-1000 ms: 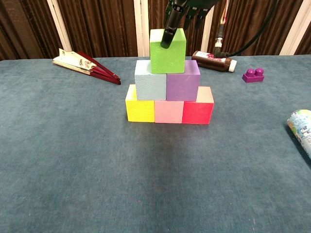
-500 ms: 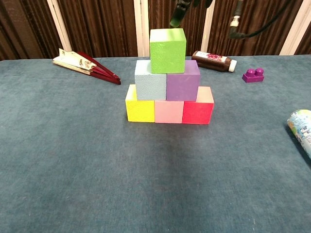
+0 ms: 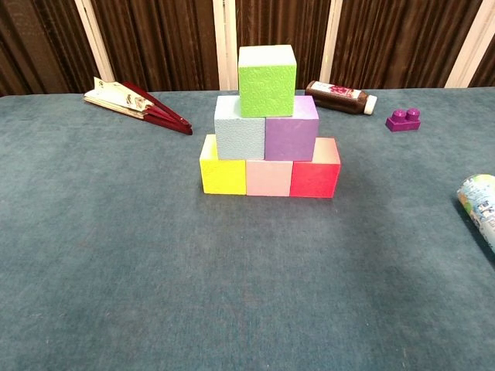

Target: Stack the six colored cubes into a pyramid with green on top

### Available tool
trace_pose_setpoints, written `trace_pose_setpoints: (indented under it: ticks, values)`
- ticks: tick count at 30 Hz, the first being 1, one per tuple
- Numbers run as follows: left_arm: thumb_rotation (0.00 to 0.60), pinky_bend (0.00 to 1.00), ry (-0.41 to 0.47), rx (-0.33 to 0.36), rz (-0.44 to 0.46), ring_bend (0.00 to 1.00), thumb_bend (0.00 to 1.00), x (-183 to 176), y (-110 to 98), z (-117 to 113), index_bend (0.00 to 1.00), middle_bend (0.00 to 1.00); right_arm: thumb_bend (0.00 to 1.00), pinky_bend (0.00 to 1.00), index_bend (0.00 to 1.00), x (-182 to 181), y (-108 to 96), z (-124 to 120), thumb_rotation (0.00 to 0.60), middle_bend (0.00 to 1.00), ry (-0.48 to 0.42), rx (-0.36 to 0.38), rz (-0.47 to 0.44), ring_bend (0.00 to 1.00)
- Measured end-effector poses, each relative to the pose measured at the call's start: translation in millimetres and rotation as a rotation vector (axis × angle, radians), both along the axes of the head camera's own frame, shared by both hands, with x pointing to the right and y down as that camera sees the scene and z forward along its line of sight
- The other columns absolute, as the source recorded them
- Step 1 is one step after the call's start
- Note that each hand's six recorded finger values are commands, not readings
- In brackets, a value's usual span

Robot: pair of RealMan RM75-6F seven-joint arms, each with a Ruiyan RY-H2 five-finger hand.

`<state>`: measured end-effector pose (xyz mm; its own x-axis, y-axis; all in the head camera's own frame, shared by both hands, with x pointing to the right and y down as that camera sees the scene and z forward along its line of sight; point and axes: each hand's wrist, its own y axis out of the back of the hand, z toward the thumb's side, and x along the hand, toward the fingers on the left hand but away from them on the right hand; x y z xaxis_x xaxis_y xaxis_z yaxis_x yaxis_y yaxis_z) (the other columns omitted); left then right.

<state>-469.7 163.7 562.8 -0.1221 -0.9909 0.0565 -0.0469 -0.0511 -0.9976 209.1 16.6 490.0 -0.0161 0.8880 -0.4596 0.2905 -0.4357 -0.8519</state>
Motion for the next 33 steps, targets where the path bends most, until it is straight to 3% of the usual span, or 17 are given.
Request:
trace_pose_setpoints:
  ticks: [7, 15, 18, 23, 33]
  values:
    - [0.600, 0.00, 0.032, -0.030, 0.049, 0.00, 0.31, 13.6, 6.6, 1.7, 0.09, 0.01, 0.35, 0.00, 0.00, 75.2, 39.8, 1.6, 0.600, 0.02, 0.023, 0.156, -0.011, 0.00]
    - [0.600, 0.00, 0.050, -0.041, 0.047, 0.00, 0.31, 14.8, 17.5, -5.9, 0.09, 0.00, 0.35, 0.00, 0.00, 160.8, 125.8, 10.1, 0.600, 0.02, 0.138, 0.260, -0.023, 0.00]
    - [0.600, 0.00, 0.060, -0.057, 0.035, 0.00, 0.31, 11.5, 22.3, -9.1, 0.09, 0.00, 0.35, 0.00, 0.00, 178.4, 157.7, 18.4, 0.600, 0.02, 0.195, 0.233, -0.043, 0.00]
    - [0.600, 0.00, 0.067, -0.068, 0.030, 0.00, 0.31, 8.3, 28.3, -14.7, 0.09, 0.00, 0.35, 0.00, 0.00, 183.5, 183.1, 38.1, 0.600, 0.02, 0.219, 0.138, -0.063, 0.00]
    - [0.600, 0.00, 0.039, -0.103, 0.015, 0.00, 0.31, 3.1, 37.1, -18.8, 0.09, 0.00, 0.35, 0.00, 0.00, 191.9, 198.5, 56.3, 0.600, 0.02, 0.252, 0.109, -0.059, 0.00]
